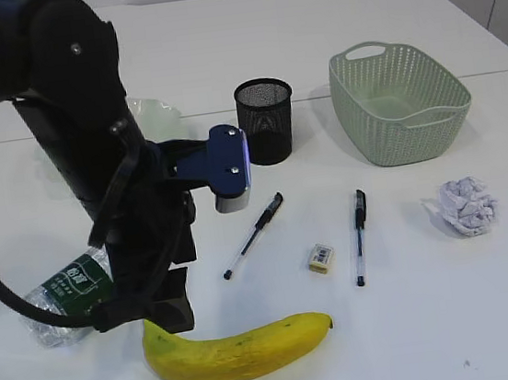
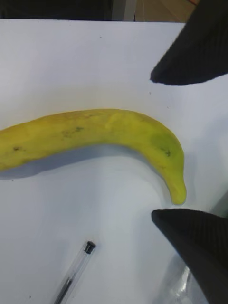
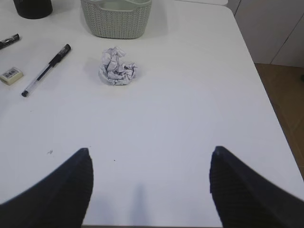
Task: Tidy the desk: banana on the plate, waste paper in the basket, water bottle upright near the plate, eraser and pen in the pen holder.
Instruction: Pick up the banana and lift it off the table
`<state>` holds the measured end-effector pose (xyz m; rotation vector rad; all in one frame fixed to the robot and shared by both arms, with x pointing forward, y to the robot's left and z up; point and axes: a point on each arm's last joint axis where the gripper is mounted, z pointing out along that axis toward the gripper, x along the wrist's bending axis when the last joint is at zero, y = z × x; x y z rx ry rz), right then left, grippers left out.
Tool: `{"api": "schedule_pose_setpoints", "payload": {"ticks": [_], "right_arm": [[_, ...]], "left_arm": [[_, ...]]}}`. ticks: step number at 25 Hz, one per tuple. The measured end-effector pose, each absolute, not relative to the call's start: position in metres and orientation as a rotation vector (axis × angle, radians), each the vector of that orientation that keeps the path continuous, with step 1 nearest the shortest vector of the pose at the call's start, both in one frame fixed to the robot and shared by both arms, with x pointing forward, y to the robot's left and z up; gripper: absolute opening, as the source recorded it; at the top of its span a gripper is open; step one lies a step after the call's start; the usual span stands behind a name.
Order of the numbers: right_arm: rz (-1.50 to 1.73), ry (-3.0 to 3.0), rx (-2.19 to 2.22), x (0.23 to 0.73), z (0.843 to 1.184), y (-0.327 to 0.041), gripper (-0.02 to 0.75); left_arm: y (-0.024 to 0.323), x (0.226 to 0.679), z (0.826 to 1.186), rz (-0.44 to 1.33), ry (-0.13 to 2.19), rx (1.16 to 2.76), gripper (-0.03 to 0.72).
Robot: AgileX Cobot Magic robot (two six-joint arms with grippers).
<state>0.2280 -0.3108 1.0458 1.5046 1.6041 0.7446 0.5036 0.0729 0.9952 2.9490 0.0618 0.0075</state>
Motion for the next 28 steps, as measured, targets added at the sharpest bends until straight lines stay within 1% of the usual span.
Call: {"api": "schedule_pose_setpoints", "payload": {"ticks": [4,11,15,19,28], "right_arm": [[0.745,1.604,1.505,0.228,1.046,-0.311,0.567],[0.745,1.604,1.505,0.228,1.046,-0.311,0.567],[0.745,1.604,1.505,0.228,1.046,-0.311,0.567],[0.746,1.603,1.504,0.228,1.046,-0.311,0.567],[0.746,1.603,1.504,0.228,1.046,-0.311,0.567]], "left_arm": [[0.068,0.505,0.982,-0.059,0.09,2.943,0.573],[0.057,0.51,0.967,-0.095,0.164,2.865,0.573],[0.052,0.51,0.956,-0.149,0.14,2.851,0.573],[0.05,0.51,0.95,-0.167,0.126,2.856,0.566],[0.023,0.496,0.932,-0.133,0.035,2.853,0.552]]}}
